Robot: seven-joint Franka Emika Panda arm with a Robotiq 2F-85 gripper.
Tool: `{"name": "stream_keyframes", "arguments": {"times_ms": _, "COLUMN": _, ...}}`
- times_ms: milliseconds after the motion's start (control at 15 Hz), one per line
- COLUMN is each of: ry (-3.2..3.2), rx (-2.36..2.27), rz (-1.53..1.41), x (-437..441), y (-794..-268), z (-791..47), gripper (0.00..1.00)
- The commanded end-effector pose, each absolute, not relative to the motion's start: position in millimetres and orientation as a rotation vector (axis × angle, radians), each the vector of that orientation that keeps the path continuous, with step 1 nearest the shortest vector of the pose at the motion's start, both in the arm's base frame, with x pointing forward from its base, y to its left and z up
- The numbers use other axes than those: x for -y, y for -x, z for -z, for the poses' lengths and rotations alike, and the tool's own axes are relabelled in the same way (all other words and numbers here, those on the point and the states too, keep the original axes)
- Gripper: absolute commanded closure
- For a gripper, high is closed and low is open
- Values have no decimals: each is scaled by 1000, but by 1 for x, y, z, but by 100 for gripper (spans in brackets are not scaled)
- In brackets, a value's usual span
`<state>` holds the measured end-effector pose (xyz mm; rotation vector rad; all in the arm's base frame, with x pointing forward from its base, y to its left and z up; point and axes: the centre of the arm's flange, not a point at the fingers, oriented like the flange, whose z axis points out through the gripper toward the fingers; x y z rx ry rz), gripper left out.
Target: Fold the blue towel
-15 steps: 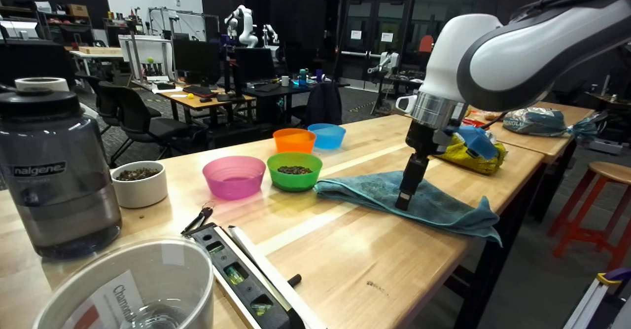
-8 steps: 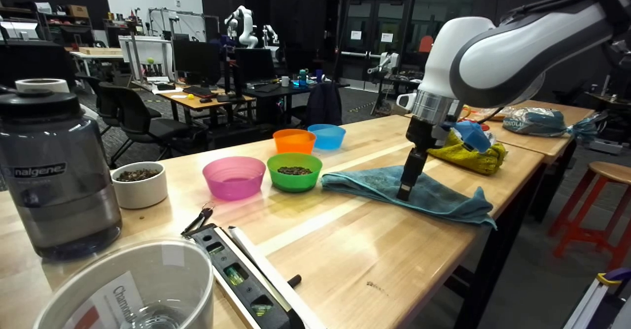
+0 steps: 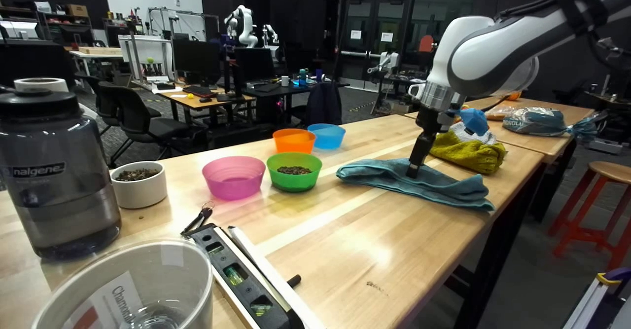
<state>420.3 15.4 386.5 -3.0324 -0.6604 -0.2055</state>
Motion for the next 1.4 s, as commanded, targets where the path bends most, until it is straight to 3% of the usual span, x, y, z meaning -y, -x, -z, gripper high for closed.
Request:
{"name": "stream_keyframes", "arguments": {"times_ms": 0, "ry": 3033, "rx": 650, "rz": 229, "x": 0, "y": -436, "z": -401, "gripper": 0}}
{"name": "stream_keyframes", "arguments": {"times_ms": 1333, "ry": 2966, "rx": 676, "rz": 23, "x": -54, "y": -314, "z": -433, "gripper": 0}}
